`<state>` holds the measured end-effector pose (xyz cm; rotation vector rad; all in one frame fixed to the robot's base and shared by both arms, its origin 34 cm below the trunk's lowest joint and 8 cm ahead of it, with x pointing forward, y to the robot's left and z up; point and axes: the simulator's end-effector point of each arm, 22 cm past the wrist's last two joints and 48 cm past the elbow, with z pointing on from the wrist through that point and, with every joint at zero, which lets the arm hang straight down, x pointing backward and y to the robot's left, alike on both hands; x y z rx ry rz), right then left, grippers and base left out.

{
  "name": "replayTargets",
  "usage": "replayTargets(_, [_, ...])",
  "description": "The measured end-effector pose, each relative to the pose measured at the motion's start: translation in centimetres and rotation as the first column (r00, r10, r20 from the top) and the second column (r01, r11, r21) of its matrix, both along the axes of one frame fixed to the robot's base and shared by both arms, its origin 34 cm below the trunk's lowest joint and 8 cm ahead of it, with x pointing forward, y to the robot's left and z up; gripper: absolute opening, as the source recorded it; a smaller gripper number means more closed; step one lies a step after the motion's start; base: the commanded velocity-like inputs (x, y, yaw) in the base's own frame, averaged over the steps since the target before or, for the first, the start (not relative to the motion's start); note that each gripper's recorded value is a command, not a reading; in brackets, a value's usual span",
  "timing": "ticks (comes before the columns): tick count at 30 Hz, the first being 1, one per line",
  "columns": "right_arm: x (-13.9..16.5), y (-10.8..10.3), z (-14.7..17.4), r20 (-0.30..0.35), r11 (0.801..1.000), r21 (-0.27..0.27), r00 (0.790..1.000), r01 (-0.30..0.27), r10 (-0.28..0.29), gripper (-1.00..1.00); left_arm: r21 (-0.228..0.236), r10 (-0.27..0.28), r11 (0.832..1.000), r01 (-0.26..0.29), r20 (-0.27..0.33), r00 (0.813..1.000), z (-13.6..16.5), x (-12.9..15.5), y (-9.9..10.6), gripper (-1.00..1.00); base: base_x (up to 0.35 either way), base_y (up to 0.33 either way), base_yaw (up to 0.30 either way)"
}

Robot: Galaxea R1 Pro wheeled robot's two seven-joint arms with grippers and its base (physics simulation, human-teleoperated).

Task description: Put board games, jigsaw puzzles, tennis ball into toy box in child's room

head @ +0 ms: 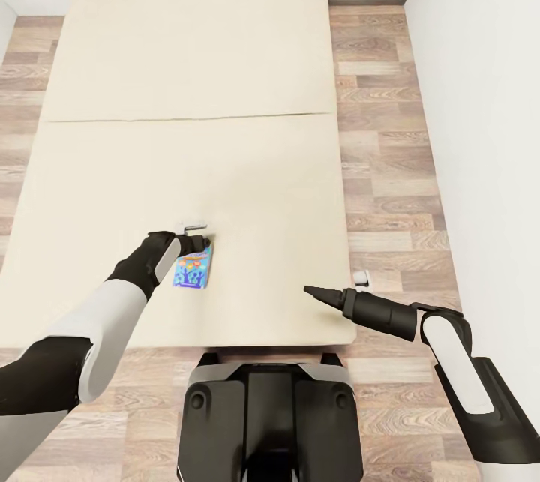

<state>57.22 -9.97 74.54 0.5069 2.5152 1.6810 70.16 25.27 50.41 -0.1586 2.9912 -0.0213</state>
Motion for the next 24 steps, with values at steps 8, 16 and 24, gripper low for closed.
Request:
replayTargets(8, [0.0, 0.0, 0.0, 0.0, 1.0, 0.0, 1.0, 0.0, 0.0, 1.0, 0.0, 0.001, 1.0, -0.001, 0.001, 1.0, 0.0, 0.01, -0.01, 1.0, -0.032, 0.0, 0.0])
replayTargets(16, [0.0, 0.01, -0.02, 0.0, 1.0, 0.0, 1.0, 0.0, 0.0, 1.0, -0.001, 0.004, 1.0, -0.004, -0.001, 1.0, -0.04, -0.05, 0.02, 1.0, -0.121, 0.0, 0.0])
replayTargets(24, [0.0, 0.0, -0.02, -0.001, 1.0, 0.0, 1.0, 0.0, 0.0, 1.0, 0.0, 0.005, 1.0, -0.005, -0.001, 1.0, -0.05, -0.06, 0.04, 1.0, -0.128, 0.0, 0.0])
